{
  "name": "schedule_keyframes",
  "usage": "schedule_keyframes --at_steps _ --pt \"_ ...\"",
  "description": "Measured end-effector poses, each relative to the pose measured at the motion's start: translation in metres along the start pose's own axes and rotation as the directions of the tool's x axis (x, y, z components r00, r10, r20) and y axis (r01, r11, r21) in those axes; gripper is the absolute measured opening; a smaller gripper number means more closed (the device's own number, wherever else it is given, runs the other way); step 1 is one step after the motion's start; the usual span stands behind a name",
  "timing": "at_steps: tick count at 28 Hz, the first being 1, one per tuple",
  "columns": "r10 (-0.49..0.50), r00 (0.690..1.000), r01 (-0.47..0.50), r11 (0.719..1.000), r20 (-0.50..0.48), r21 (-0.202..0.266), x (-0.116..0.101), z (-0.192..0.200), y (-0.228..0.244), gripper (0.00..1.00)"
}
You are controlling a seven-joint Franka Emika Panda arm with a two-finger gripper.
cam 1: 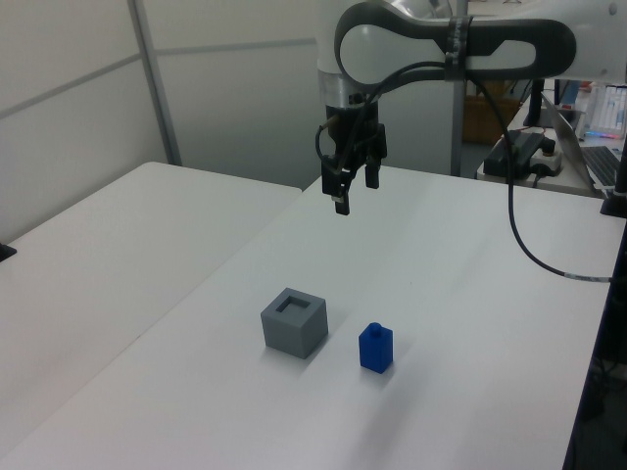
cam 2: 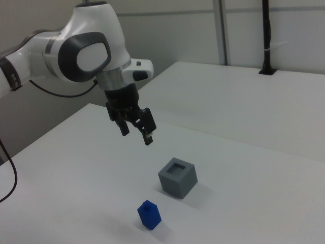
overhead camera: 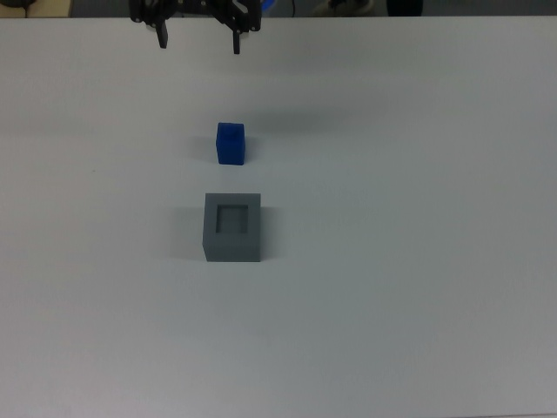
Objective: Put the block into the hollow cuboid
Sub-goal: 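Lower the open gripper down onto the blue block, then close the gripper on the blue block and lift it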
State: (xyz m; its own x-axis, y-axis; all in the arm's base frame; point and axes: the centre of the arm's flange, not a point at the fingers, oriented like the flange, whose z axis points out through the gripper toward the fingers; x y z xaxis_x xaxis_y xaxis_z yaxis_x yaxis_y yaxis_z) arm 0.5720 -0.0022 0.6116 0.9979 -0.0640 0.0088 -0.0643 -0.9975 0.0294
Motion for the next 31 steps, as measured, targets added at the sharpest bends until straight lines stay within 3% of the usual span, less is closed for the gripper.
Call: schedule_keyframes --at_steps 4,9,18,28,31 --pt "0.0 1.0 -0.001 1.0 0.018 0.027 0.0 0.01 -0.003 1.0" --pt "-0.008 0.999 0.005 0.999 0.049 0.046 0.008 0.071 -0.013 1.0" --pt "-0.021 0.992 0.016 0.999 0.128 0.042 0.013 0.172 -0.024 1.0" --pt "-0.056 0.982 0.056 0.998 0.179 0.001 0.007 0.235 -0.034 1.0" --pt "-0.061 0.98 0.064 0.998 0.191 -0.011 0.001 0.248 -0.032 0.92"
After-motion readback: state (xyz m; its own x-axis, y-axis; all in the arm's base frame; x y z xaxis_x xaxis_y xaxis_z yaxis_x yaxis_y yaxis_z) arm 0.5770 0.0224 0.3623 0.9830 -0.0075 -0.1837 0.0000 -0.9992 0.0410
